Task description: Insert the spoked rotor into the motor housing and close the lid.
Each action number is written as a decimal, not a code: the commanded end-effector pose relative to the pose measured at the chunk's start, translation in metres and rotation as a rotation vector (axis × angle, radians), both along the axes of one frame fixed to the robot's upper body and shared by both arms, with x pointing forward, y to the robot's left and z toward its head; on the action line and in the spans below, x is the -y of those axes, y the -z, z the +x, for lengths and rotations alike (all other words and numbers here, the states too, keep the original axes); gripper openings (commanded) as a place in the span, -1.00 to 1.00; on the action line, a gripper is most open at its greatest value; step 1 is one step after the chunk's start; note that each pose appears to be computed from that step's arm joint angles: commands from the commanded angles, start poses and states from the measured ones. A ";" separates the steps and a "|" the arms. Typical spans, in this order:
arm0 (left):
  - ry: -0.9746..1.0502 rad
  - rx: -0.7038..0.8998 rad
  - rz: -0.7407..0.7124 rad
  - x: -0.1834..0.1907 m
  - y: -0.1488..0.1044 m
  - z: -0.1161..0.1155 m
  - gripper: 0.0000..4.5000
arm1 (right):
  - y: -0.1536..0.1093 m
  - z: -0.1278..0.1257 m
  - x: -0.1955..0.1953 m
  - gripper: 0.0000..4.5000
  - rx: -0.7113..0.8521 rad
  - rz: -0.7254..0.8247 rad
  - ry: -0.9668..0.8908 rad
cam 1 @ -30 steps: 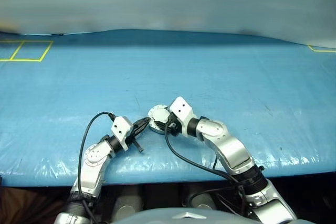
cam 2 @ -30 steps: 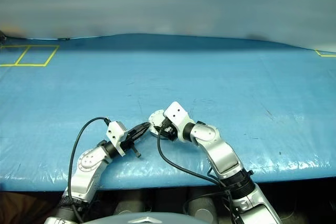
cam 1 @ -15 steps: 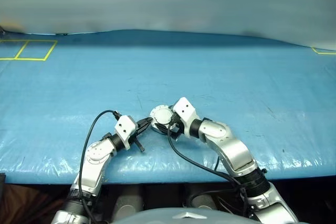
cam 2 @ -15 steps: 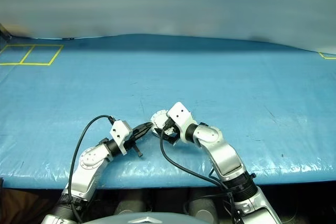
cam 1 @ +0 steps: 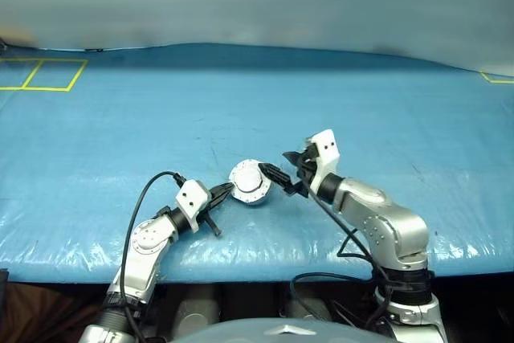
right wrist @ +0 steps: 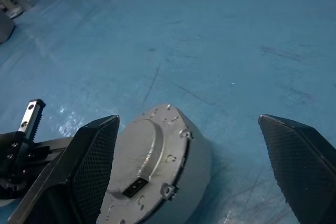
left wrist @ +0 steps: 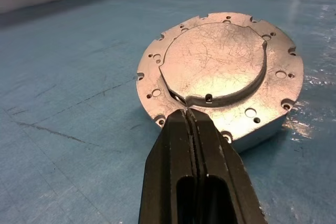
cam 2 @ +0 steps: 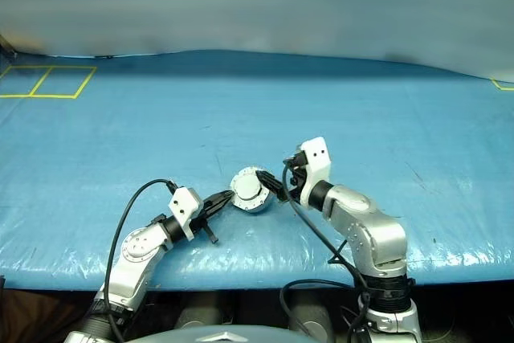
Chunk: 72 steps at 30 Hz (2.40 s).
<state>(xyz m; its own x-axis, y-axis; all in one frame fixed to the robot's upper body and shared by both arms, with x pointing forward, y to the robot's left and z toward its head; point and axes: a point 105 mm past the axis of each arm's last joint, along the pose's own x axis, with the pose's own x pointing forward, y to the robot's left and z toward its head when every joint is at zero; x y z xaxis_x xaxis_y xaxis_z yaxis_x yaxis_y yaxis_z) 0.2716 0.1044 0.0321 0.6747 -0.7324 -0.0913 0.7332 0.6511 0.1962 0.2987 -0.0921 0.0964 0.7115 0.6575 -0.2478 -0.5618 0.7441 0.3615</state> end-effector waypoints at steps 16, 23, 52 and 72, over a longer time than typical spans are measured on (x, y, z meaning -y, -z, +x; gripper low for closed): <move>-0.003 -0.034 0.043 0.000 0.019 -0.003 -1.00 | 0.035 -0.025 -0.019 0.28 -0.403 0.391 -0.025; -0.016 -0.030 0.035 -0.001 0.017 -0.002 -1.00 | 0.037 -0.025 -0.018 -0.40 -0.422 0.412 -0.014; -0.011 -0.485 -1.121 0.026 -0.057 -0.003 1.00 | -0.054 -0.004 -0.005 -0.48 -0.230 0.914 -0.016; 0.089 -0.542 -1.290 0.039 -0.077 0.003 0.92 | -0.042 -0.027 -0.035 -0.48 -0.317 0.839 -0.126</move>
<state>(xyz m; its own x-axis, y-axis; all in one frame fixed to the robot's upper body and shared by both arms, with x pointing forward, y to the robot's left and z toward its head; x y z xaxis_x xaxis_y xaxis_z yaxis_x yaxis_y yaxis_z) 0.2753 0.0734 0.0935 0.7509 -0.5480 0.3686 0.5220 0.1505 -0.8395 0.2760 -0.0611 0.1162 0.6298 0.7723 0.0825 -0.3238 0.1646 0.9317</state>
